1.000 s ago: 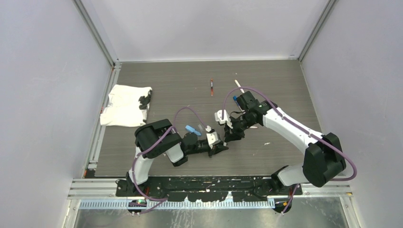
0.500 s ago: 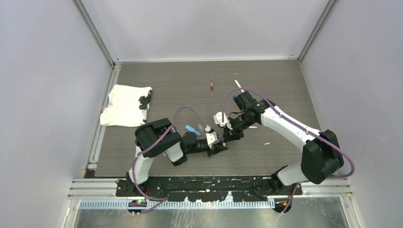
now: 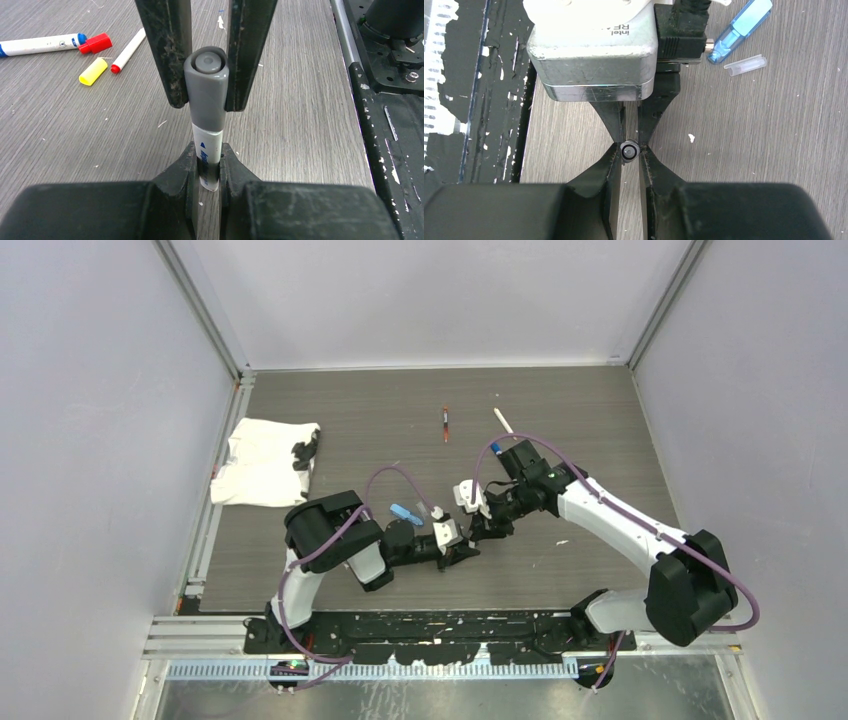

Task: Insert the pens into the pen caps
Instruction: Press the pen cap onto the pen.

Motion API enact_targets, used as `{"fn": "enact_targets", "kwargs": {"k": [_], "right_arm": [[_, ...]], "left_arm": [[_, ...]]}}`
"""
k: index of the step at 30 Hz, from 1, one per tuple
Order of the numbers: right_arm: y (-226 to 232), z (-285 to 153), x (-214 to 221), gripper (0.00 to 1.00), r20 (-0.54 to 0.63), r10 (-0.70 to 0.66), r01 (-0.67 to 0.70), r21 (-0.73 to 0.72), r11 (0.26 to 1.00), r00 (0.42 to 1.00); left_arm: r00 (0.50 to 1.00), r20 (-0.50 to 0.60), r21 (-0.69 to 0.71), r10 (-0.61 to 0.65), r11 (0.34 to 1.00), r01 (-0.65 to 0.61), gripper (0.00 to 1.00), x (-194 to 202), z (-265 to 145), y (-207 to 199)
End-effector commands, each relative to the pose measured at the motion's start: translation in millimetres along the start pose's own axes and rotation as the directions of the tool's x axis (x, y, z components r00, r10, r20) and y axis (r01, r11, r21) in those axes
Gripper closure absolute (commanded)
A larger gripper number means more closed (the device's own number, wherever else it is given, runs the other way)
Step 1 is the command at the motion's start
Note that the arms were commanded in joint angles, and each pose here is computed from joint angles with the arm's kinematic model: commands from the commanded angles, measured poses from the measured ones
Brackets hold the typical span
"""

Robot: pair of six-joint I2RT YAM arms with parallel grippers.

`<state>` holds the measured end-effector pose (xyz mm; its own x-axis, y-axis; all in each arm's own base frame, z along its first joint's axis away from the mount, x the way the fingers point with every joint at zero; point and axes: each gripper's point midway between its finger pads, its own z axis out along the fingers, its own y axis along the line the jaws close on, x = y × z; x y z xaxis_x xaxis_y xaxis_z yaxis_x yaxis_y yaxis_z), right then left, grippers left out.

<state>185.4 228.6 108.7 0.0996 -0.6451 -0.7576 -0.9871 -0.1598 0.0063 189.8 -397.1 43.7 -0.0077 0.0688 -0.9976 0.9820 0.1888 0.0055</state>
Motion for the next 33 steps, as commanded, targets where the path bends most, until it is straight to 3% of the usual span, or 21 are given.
{"fn": "enact_targets", "kwargs": {"k": [1,11,19,22,25,30,31,33], "right_arm": [[52.6,-1.5,86.9,0.99,-0.337,0.144,-0.189,-0.105,0.976,0.930],[66.8,3.5,104.1,0.99,-0.346,0.185,-0.227,-0.086,0.970,0.920],[59.1,6.1,102.4,0.99,-0.302,0.233,-0.264,-0.067,0.962,0.925],[54.3,5.7,91.7,0.97,-0.230,0.230,-0.249,-0.056,0.967,0.946],[46.1,1.1,81.5,0.68,-0.165,0.236,-0.243,-0.018,0.970,0.958],[40.5,-22.0,64.8,0.47,-0.076,0.254,-0.256,-0.012,0.967,0.964],[40.1,-27.3,60.5,0.40,-0.057,0.237,-0.238,-0.013,0.971,0.970],[35.2,-36.2,50.1,0.19,-0.015,0.195,-0.195,0.008,0.981,0.981]], "left_arm": [[0.996,-0.088,-0.115,0.030,0.993,-0.040,1.00,22.7,-12.4,23.7],[0.996,-0.076,-0.135,0.038,0.990,-0.048,0.99,16.8,-10.2,25.9],[0.996,-0.073,-0.135,0.043,0.989,-0.053,1.00,15.0,-10.5,25.0],[0.996,-0.076,-0.129,0.045,0.990,-0.055,0.99,16.3,-10.3,23.9],[0.996,-0.077,-0.116,0.045,0.992,-0.053,1.00,17.6,-9.1,21.8],[0.996,-0.076,-0.085,0.037,0.995,-0.043,0.99,19.4,-7.3,16.8],[0.997,-0.076,-0.078,0.035,0.996,-0.041,0.99,19.8,-6.6,15.4],[0.997,-0.077,-0.070,0.028,0.997,-0.034,1.00,21.0,-6.6,13.6]]}}
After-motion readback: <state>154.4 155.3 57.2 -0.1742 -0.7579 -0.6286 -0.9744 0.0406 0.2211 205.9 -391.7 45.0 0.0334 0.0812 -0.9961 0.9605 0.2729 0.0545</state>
